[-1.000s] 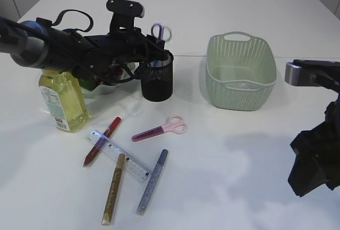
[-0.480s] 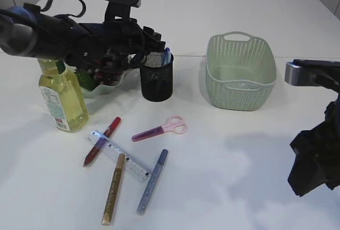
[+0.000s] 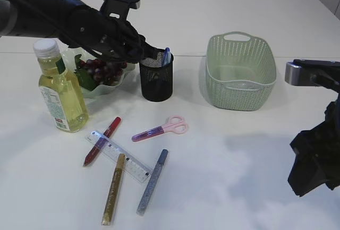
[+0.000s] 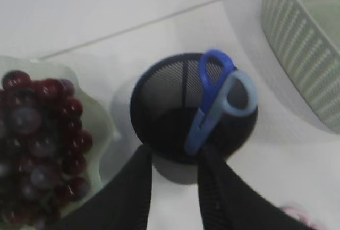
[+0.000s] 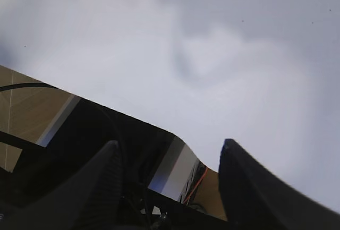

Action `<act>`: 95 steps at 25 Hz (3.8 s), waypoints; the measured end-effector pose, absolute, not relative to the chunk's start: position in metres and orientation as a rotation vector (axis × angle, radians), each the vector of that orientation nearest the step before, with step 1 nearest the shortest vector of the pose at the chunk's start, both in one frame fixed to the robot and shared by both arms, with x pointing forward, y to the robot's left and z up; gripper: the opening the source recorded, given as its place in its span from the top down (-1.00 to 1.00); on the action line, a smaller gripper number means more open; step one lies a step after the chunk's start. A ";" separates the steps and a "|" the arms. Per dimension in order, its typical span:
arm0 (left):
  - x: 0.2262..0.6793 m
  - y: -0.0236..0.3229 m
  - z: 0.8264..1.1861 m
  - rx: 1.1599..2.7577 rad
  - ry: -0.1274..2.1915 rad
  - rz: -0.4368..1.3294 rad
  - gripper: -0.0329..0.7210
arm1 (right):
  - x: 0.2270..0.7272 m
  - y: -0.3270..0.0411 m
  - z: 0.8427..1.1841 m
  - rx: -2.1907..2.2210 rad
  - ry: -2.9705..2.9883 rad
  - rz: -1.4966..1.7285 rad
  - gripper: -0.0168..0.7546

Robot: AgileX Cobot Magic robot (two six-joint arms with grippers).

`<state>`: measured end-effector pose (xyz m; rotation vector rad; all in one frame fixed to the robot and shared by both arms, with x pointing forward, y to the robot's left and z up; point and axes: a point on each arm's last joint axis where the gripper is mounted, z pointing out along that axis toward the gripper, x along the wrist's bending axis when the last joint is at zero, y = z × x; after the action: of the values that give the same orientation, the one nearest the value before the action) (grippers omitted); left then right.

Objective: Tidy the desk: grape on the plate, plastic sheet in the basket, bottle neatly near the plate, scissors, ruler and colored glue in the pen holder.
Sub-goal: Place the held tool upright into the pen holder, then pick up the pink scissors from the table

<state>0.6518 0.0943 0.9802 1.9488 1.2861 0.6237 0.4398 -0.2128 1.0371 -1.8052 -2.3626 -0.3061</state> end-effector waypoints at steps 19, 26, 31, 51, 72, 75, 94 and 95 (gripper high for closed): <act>0.585 0.054 1.004 2.689 1.048 0.019 0.36 | 0.438 -0.213 1.037 -1.813 -2.339 -0.276 -0.23; 0.580 0.061 1.008 2.843 0.895 -0.016 0.36 | 0.438 -0.213 1.037 -1.868 -2.294 -0.282 -0.23; 0.581 0.062 1.008 2.856 0.889 0.013 0.36 | 0.448 -0.218 1.040 -2.023 -2.203 -0.299 -0.23; 0.600 0.055 0.965 2.943 0.707 0.085 0.28 | 0.532 -0.254 1.042 -2.243 -2.200 -0.145 -0.23; 0.639 0.021 0.917 2.913 0.721 -0.030 0.18 | 0.532 -0.251 1.042 -2.204 -2.201 -0.176 -0.23; 0.640 0.020 0.912 2.929 0.722 -0.049 0.18 | 0.532 -0.251 1.042 -2.204 -2.201 -0.176 -0.23; 0.655 0.046 0.907 2.922 0.813 -0.070 0.18 | 0.532 -0.251 1.042 -2.192 -2.214 -0.177 -0.23; 0.655 0.046 0.907 2.920 0.814 -0.073 0.18 | 0.532 -0.251 1.042 -2.192 -2.214 -0.177 -0.23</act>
<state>0.6552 0.0461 0.9072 2.9204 0.8139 -0.0727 0.5317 -0.2513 1.0419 -2.1916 -2.2137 -0.1766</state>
